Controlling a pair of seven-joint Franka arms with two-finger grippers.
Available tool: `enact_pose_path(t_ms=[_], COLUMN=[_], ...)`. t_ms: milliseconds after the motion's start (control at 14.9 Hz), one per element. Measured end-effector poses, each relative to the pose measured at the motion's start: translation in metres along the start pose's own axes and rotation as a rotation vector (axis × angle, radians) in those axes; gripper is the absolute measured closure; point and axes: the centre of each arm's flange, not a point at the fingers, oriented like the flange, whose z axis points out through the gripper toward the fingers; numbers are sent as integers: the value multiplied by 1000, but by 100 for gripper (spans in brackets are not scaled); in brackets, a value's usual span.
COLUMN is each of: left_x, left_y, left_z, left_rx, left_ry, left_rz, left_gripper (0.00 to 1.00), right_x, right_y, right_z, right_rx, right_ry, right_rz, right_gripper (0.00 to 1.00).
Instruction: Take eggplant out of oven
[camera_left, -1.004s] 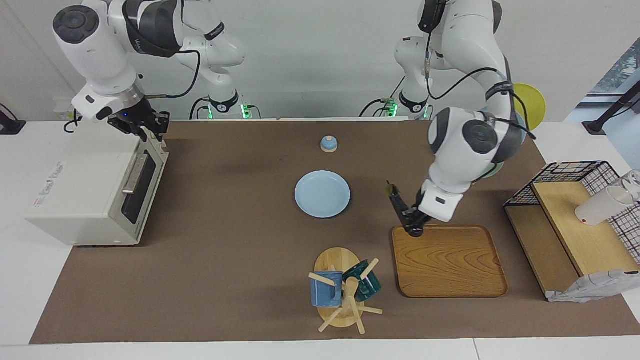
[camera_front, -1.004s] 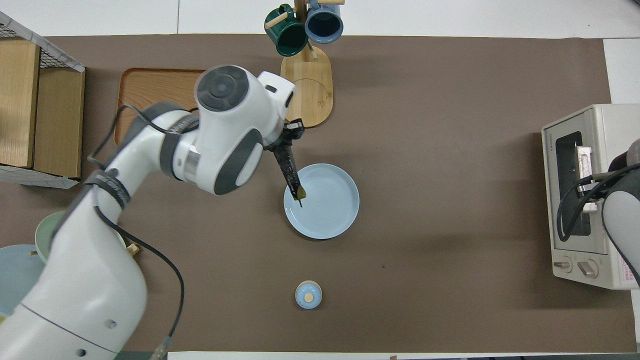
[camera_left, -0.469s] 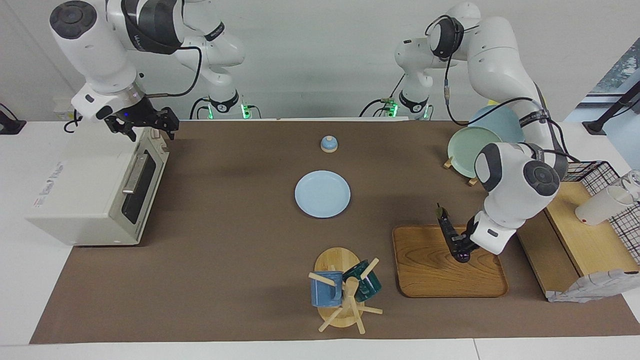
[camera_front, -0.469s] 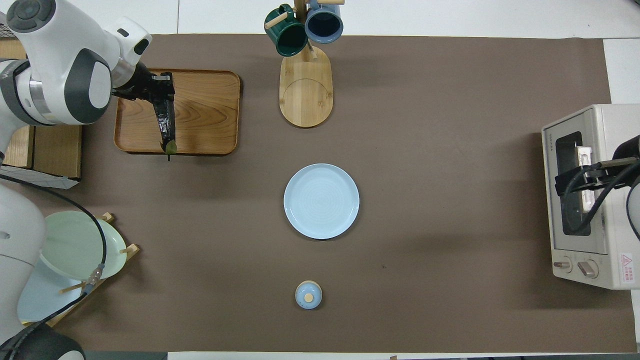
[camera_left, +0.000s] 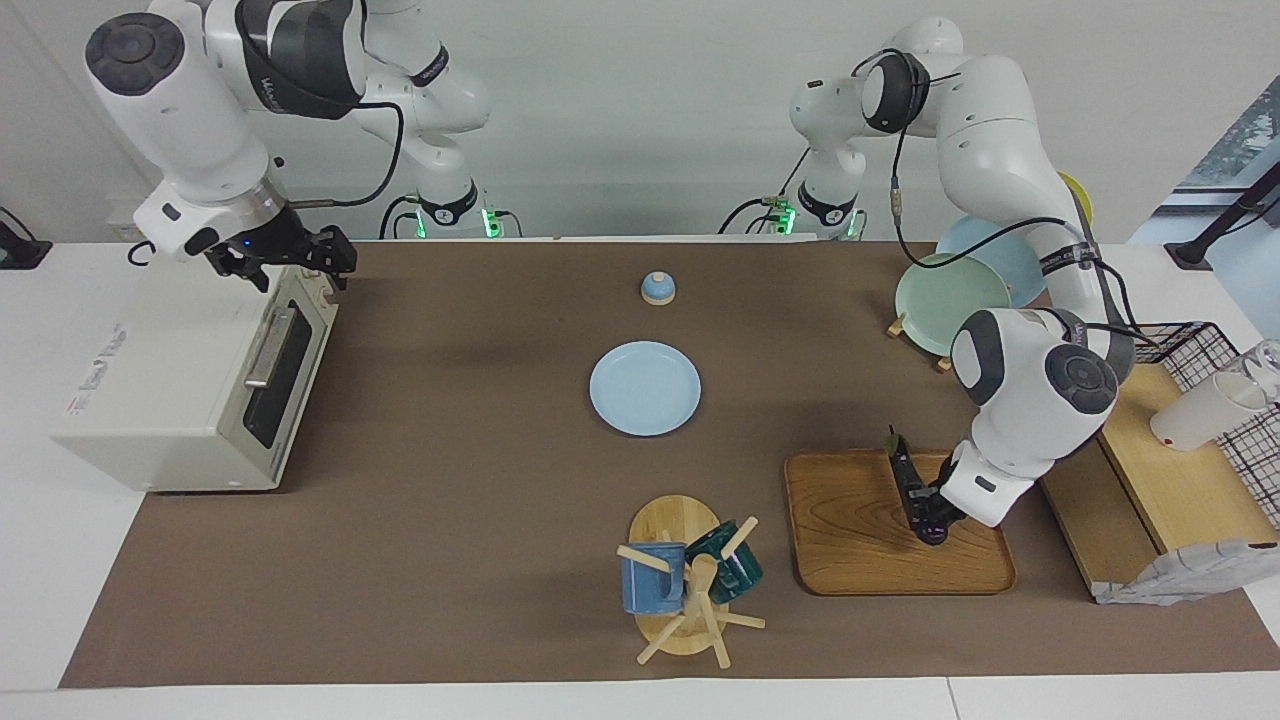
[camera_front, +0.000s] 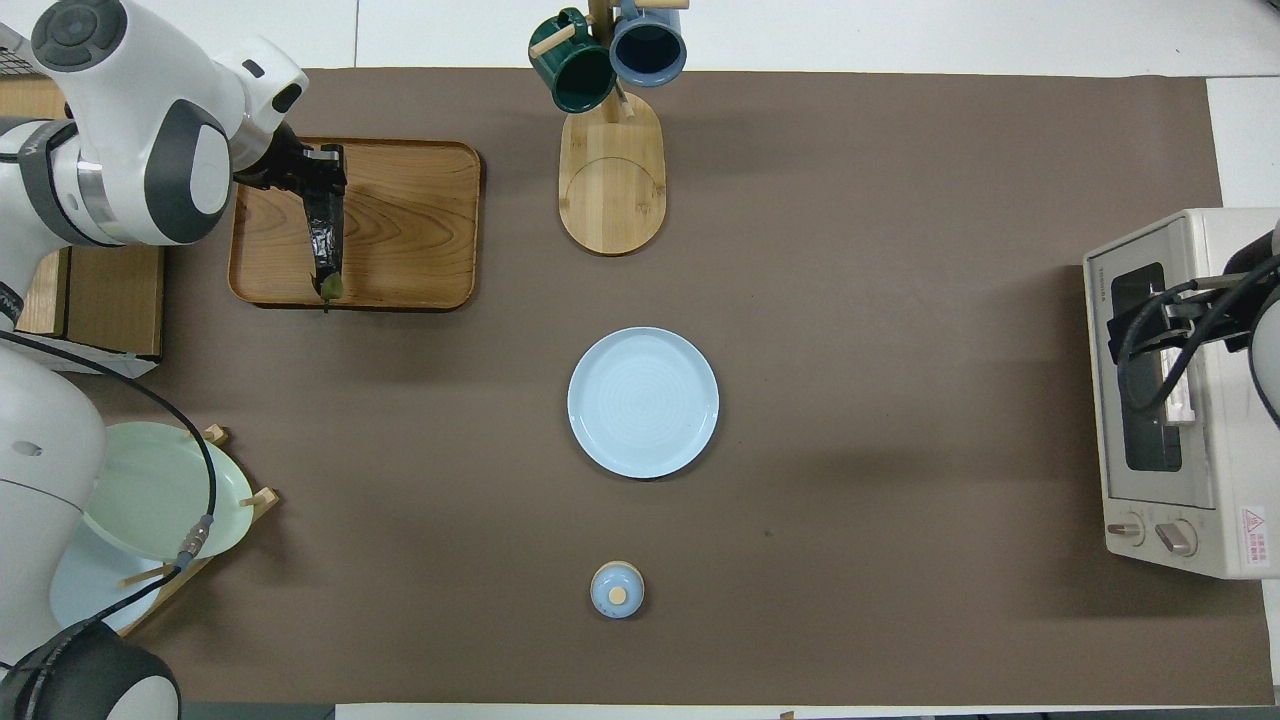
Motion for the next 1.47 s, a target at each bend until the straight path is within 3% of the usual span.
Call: enact_pose_path(t_ms=[603,736,1004,1205,1339,1473], left_x=[1,0,-5,-6,-14,-35], left_y=[3,2,2,-1,-14,-34], left_z=[6,6,4,-24,-75,-134], left_rx=[-4,-3,-1,-14,-21,-12], left_ry=[28,22,-29,-32,-22,-54], left_rz=[62,62,62,46,16,-15], left_gripper=[57,42,0,0,0,0], right_x=[-6,-6,-7,-5,-3,-4], right_y=[-8,-8,1,1,6,15], right_z=[-8,-7,-7,-8,-10,-9], right_rx=[-2,-1,2,0,-1,1], right_ry=[7,6,6,23,45,45], right_rz=[-14,-13,3,3,11,27], right_gripper=[0,0,0,0,0,0])
